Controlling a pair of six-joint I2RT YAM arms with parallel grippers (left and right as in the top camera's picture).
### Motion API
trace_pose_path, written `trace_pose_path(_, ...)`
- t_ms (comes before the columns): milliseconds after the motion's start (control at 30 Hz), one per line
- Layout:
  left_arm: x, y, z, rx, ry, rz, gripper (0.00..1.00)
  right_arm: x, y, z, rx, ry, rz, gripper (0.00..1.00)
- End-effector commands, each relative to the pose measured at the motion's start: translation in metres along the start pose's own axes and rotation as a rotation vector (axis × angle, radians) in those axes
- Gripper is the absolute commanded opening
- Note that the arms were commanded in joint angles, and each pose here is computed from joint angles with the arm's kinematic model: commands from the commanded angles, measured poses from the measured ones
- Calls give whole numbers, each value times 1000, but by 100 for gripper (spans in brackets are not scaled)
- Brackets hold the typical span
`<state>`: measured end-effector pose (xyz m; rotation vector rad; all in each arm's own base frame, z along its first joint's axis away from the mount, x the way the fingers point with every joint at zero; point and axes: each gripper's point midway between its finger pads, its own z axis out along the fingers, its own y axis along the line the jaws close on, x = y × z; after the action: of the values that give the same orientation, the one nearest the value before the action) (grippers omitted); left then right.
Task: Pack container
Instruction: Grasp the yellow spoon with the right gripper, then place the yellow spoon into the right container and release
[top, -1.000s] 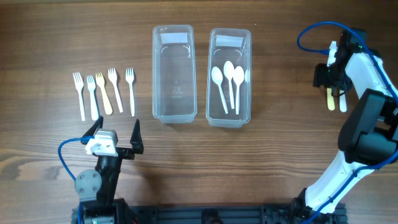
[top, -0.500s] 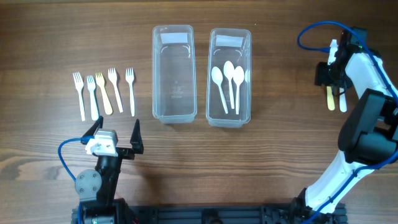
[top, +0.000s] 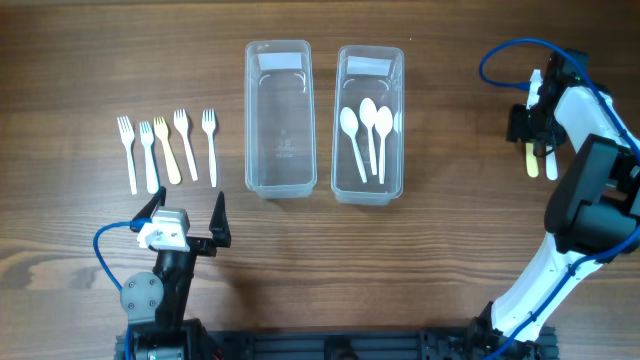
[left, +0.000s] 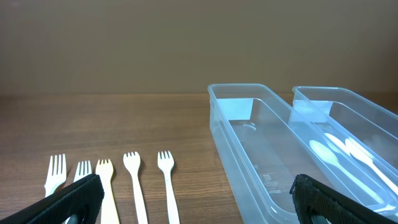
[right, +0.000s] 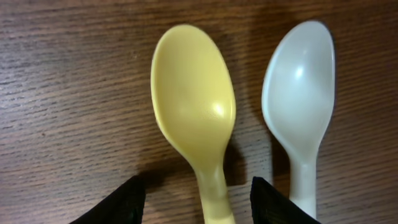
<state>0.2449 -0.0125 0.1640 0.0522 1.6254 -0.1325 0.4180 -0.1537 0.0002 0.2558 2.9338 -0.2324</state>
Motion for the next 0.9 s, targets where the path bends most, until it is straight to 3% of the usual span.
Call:
trace_pose_path(0, 3, -1, 0, 3, 1, 23, 100, 18, 3, 27, -3, 76, -13, 20)
trace_pose_path(33, 3, -1, 0, 3, 1, 23, 100, 18, 6, 27, -17, 74, -12, 4)
trace_pose_path(367, 3, -1, 0, 3, 1, 23, 100, -1, 16, 1, -96, 16, 48, 4)
trace_pose_path(633, 3, -1, 0, 3, 1, 23, 100, -45, 41, -119, -170, -243, 24, 4)
trace_pose_path(867, 3, -1, 0, 3, 1, 23, 100, -47, 136, -241, -448, -454, -7, 4)
